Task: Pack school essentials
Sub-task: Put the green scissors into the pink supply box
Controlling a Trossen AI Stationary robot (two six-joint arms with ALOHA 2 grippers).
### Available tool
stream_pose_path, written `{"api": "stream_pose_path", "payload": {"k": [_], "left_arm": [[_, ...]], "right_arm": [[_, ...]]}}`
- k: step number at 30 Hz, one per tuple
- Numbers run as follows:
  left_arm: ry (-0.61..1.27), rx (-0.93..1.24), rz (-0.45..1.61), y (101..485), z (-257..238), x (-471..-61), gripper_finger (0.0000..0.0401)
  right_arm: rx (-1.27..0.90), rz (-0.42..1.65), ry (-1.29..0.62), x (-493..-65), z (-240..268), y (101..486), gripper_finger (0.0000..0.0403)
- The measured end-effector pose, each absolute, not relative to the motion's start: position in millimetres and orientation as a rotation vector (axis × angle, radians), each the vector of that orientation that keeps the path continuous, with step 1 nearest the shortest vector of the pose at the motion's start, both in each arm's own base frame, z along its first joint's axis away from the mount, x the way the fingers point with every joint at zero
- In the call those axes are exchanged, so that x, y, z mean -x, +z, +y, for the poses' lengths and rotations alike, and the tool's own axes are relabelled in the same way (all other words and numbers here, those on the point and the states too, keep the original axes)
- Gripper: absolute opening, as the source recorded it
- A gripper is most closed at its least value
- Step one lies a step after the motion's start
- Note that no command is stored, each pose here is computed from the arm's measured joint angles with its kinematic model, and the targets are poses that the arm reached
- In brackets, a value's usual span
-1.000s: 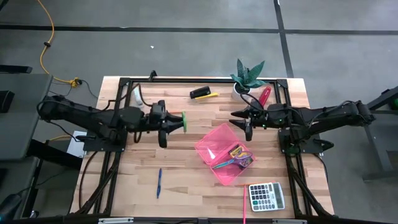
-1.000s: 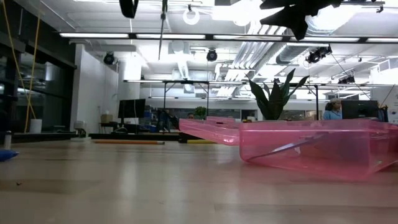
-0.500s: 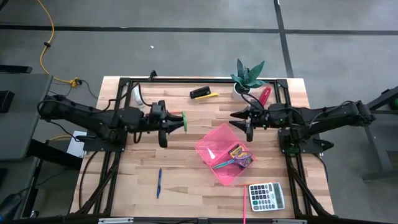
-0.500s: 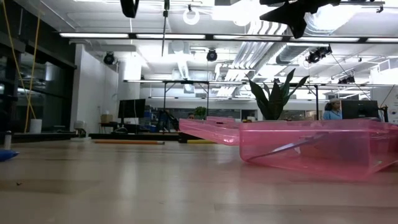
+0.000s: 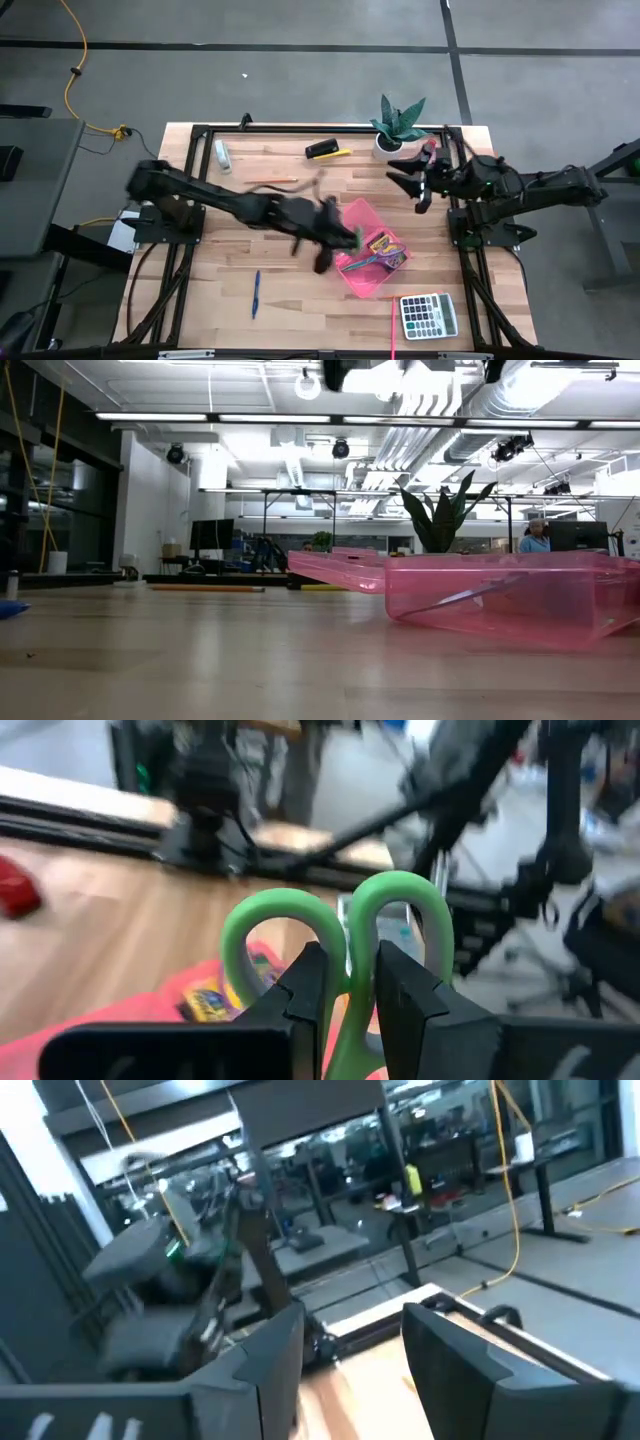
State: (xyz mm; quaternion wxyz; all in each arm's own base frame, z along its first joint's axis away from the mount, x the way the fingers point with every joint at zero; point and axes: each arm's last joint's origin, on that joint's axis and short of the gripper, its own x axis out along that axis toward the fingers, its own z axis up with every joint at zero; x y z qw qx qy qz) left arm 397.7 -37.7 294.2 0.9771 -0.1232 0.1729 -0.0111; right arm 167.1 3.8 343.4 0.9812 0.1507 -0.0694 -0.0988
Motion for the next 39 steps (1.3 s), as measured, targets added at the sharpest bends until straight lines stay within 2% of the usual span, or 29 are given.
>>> {"api": "stream_pose_path", "payload": {"k": [7,13,22,33,39], "left_arm": [[-0.052,0.201,0.497,279.9,-56.2,-468.7,0.0039],[-0.052,0.194,0.530,269.1,-59.6,-497.4,0.0039],[0.035,0.226,0.666,254.4,-50.3,-493.6,0.0039],[0.070,0.364,0.624,245.5,-45.6,-502.8,0.0039],[0.084,0.349,0.690,238.8,-45.9,-499.4,0.0043]], "right_arm": [[-0.308,-0.151,-0.252,-151.4,1.2,346.7,0.0165],[-0.310,-0.122,-0.255,-151.8,1.2,343.8,0.0165],[-0.320,-0.104,-0.257,-151.8,1.2,341.9,0.0165],[-0.316,-0.101,-0.258,-151.8,1.2,341.6,0.0165],[-0.316,-0.098,-0.259,-151.8,1.2,341.3,0.0165]]}}
